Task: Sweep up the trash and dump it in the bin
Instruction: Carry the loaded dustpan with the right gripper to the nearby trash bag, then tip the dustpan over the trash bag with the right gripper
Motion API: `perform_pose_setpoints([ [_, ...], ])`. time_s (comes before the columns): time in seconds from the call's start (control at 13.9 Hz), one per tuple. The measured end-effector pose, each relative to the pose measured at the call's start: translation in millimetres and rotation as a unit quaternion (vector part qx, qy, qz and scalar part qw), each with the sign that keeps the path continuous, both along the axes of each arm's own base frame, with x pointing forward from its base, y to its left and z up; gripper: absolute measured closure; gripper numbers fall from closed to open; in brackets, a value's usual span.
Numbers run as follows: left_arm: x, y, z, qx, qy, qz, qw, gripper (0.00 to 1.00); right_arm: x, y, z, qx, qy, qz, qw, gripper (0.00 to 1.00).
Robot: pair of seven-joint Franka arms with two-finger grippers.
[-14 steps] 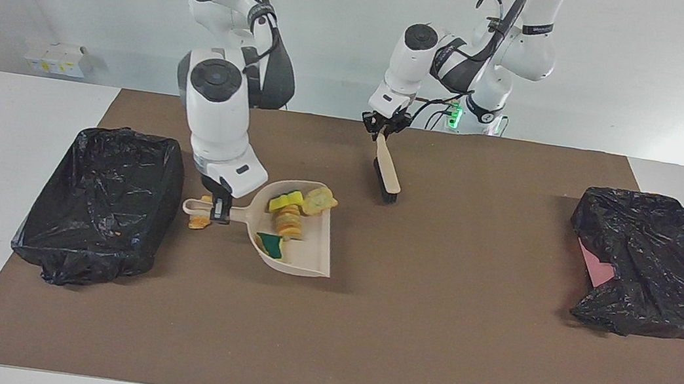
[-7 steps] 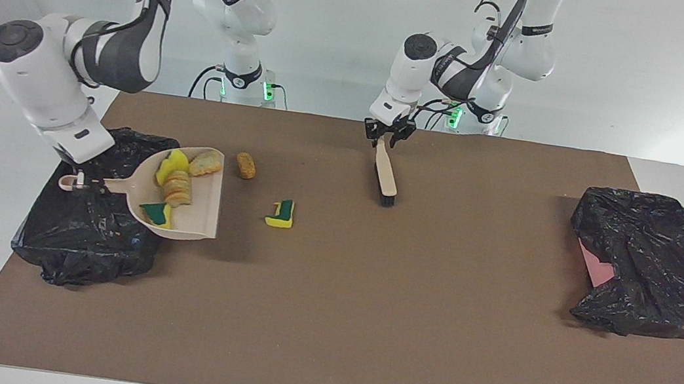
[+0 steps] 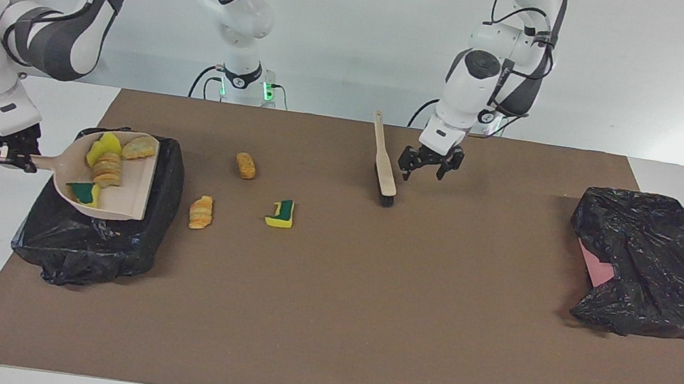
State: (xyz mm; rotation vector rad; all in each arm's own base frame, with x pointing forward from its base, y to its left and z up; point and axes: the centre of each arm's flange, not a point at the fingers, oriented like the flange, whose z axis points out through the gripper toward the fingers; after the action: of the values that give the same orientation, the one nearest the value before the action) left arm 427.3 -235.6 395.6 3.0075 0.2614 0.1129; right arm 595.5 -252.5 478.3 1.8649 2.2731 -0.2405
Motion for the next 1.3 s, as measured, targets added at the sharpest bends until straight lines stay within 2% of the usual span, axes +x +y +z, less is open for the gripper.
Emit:
perform_pose_setpoints([
  [0.14,29.7,40.1,15.4,0.002,-0.011,-0.014,1.0,0.0,4.5,-0.1,-0.6,-0.038,-0.012,0.023,0.999,0.69],
  [0.43,82.6,103.9,66.5,0.009,0.007,-0.055,0.998,0.0,6.8,6.3,-7.0,-0.105,-0.014,0.018,0.994,0.69],
  [0.65,109.3,139.6,92.4,0.02,0.008,-0.081,0.997,0.0,2.5,40.1,-3.2,-0.171,-0.022,0.004,0.985,0.69],
  [0.79,115.9,159.9,112.8,0.035,0.02,-0.109,0.993,0.0,-8.4,72.0,2.9,-0.209,-0.038,0.009,0.977,0.69],
  [1.01,114.4,175.7,155.7,0.058,0.045,-0.153,0.986,0.0,-34.5,98.2,2.9,-0.257,-0.083,0.042,0.962,0.69],
  [1.15,111.9,176.8,180.8,0.066,0.049,-0.168,0.982,0.0,-49.1,108.1,1.8,-0.29,-0.094,0.055,0.951,0.69],
  [1.3,111.7,176.4,187.0,0.067,0.047,-0.17,0.982,0.0,-53.0,123.1,5.9,-0.31,-0.103,0.072,0.942,0.69],
])
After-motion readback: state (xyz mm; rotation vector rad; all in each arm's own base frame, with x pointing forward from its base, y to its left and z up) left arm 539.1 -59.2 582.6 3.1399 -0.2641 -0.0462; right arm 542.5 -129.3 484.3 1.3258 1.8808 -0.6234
